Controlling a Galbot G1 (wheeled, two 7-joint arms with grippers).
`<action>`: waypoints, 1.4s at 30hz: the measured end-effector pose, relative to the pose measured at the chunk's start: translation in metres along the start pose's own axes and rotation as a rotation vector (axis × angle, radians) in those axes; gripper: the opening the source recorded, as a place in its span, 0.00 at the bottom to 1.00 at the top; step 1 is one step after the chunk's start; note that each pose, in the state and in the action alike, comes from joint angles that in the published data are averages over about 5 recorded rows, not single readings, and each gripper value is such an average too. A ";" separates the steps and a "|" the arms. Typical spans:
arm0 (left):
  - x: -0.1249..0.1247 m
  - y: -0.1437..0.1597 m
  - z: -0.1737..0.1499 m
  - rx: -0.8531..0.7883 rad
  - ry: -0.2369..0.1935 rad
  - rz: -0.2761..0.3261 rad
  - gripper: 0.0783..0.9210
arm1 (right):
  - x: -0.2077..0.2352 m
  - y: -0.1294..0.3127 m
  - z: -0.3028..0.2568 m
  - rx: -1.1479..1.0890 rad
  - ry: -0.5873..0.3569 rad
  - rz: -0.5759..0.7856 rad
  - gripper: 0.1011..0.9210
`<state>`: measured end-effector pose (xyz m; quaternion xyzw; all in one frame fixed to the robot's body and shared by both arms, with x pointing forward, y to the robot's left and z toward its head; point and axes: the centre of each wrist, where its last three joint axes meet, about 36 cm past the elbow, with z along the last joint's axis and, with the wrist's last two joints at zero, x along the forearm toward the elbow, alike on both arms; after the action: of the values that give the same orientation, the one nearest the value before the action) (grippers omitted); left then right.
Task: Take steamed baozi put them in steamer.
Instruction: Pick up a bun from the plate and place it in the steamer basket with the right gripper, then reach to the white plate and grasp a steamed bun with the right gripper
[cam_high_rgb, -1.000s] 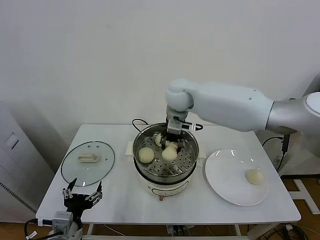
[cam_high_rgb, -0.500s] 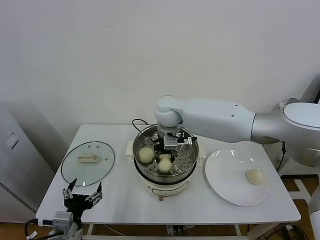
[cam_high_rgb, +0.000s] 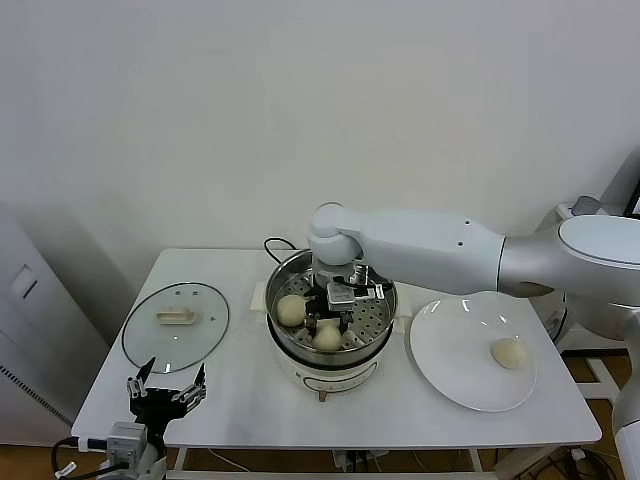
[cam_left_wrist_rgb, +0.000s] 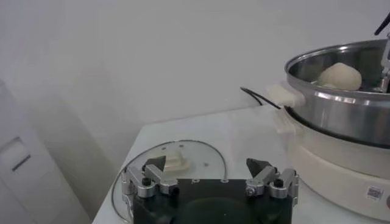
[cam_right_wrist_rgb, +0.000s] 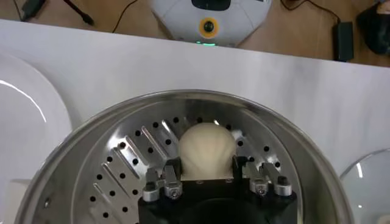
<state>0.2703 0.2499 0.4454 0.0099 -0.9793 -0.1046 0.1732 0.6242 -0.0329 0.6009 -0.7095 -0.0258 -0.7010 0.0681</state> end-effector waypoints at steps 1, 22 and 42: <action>0.000 0.000 0.000 0.000 0.000 0.000 0.88 | 0.001 0.001 0.000 -0.004 0.000 0.001 0.66; -0.003 -0.001 -0.004 0.044 -0.015 0.048 0.88 | 0.122 0.112 0.014 -0.702 0.110 0.150 0.88; 0.003 0.001 -0.003 0.126 0.002 0.104 0.88 | 0.126 0.358 -0.036 -1.540 0.215 0.212 0.88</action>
<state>0.2685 0.2499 0.4489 -0.0299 -0.9829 -0.0337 0.1783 0.6374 -0.3993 0.7051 -0.4840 0.5419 -0.5761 -0.3744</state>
